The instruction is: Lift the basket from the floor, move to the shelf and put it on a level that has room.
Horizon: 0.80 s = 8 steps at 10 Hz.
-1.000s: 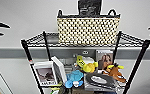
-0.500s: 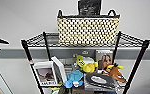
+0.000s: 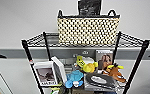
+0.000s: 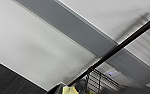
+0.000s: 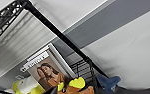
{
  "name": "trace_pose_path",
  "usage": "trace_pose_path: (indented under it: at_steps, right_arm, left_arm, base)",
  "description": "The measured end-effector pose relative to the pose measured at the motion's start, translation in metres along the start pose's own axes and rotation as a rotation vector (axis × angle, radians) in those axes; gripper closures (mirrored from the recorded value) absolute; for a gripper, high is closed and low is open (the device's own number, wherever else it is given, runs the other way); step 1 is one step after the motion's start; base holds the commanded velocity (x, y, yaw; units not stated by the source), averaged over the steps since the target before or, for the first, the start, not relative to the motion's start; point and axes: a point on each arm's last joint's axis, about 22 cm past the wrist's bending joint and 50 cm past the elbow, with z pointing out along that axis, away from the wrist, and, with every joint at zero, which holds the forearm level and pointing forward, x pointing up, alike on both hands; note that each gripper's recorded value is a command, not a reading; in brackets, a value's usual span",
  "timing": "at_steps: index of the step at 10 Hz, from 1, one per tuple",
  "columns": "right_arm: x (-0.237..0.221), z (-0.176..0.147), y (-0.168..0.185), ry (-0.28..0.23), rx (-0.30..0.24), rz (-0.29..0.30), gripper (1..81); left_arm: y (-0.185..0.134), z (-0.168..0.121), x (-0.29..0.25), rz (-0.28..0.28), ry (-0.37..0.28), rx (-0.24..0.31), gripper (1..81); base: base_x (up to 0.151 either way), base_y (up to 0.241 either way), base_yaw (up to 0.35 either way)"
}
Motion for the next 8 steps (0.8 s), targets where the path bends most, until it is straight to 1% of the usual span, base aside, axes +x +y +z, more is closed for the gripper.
trace_pose_path:
  at_steps: [2, 4, 5, 8]
  right_arm:
    - [-0.038, 0.023, 0.032, -0.068, -0.045, 0.040, 1.0]
    - [-0.080, 0.047, 0.061, -0.140, -0.084, 0.064, 1.0]
    - [-0.102, 0.058, 0.075, -0.173, -0.101, 0.075, 1.0]
    - [-0.179, 0.096, 0.111, -0.279, -0.144, 0.111, 1.0]
  left_arm:
    - [-0.025, 0.031, -0.038, -0.003, -0.063, 0.037, 1.0]
    - [-0.049, 0.065, -0.086, 0.004, -0.134, 0.064, 1.0]
    - [-0.062, 0.081, -0.114, -0.001, -0.174, 0.077, 1.0]
    - [-0.095, 0.118, -0.189, -0.018, -0.250, 0.095, 1.0]
  base:
    - [0.000, 0.000, 0.000]
    - [0.000, 0.000, 0.000]
    - [0.000, 0.000, 0.000]
    - [0.000, 0.000, 0.000]
